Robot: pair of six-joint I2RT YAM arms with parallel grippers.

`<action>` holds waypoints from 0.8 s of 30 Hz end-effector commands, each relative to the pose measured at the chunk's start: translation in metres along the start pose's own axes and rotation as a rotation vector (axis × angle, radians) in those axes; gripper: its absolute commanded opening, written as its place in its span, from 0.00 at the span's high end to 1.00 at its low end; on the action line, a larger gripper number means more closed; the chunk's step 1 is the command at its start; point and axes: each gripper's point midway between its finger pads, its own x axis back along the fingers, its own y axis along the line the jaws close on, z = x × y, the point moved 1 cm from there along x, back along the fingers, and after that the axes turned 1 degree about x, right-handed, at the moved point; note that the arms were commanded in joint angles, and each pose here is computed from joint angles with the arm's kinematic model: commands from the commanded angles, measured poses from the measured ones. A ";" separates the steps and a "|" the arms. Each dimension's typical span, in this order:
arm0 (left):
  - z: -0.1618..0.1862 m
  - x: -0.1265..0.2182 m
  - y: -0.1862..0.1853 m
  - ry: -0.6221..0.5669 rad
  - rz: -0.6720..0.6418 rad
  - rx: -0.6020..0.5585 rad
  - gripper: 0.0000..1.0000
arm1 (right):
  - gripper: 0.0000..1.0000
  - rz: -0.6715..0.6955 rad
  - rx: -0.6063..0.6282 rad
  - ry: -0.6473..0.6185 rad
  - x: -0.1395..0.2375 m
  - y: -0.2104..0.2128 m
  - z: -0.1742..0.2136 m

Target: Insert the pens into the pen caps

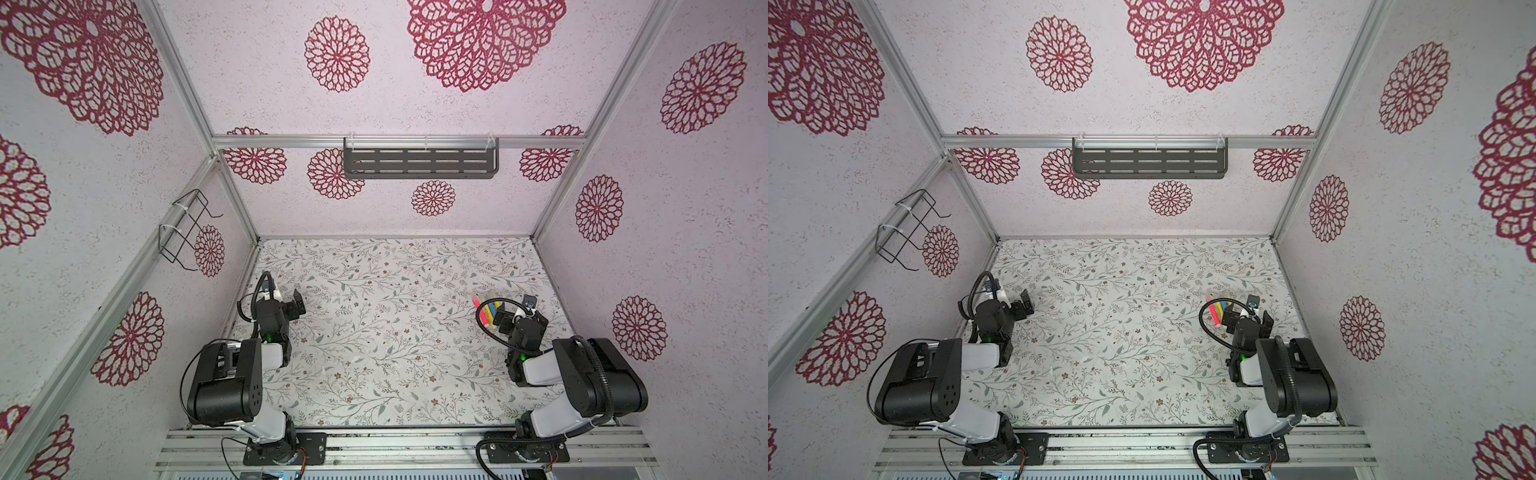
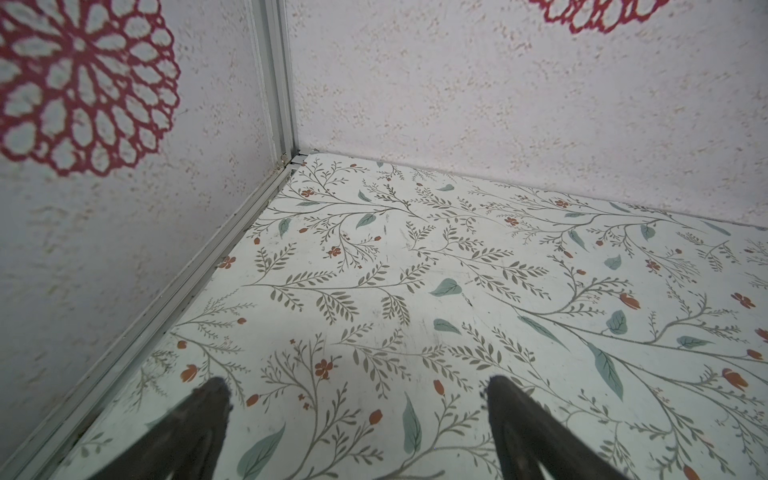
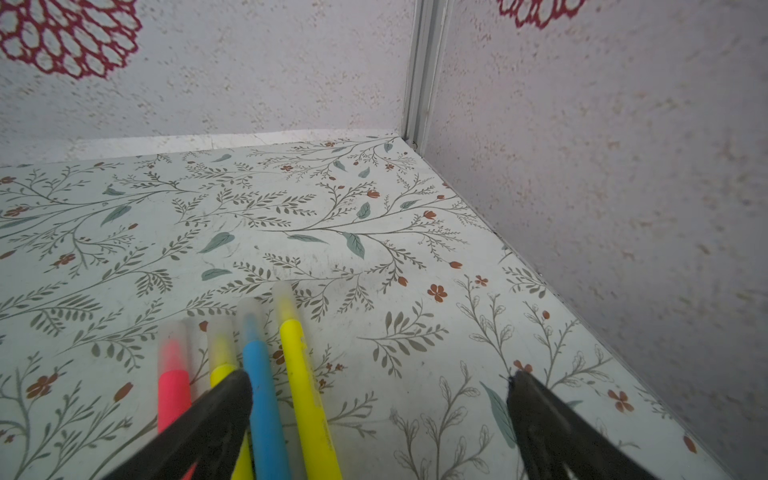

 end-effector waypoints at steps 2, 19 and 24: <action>-0.011 0.001 0.000 -0.034 0.005 0.001 0.01 | 0.01 0.013 -0.045 -0.068 0.000 -0.002 -0.021; -0.011 0.001 0.000 -0.035 0.004 0.002 0.01 | 0.01 0.013 -0.044 -0.067 0.000 -0.002 -0.021; -0.009 -0.003 -0.001 -0.017 0.005 0.001 0.01 | 0.01 0.013 -0.044 -0.069 0.000 -0.001 -0.021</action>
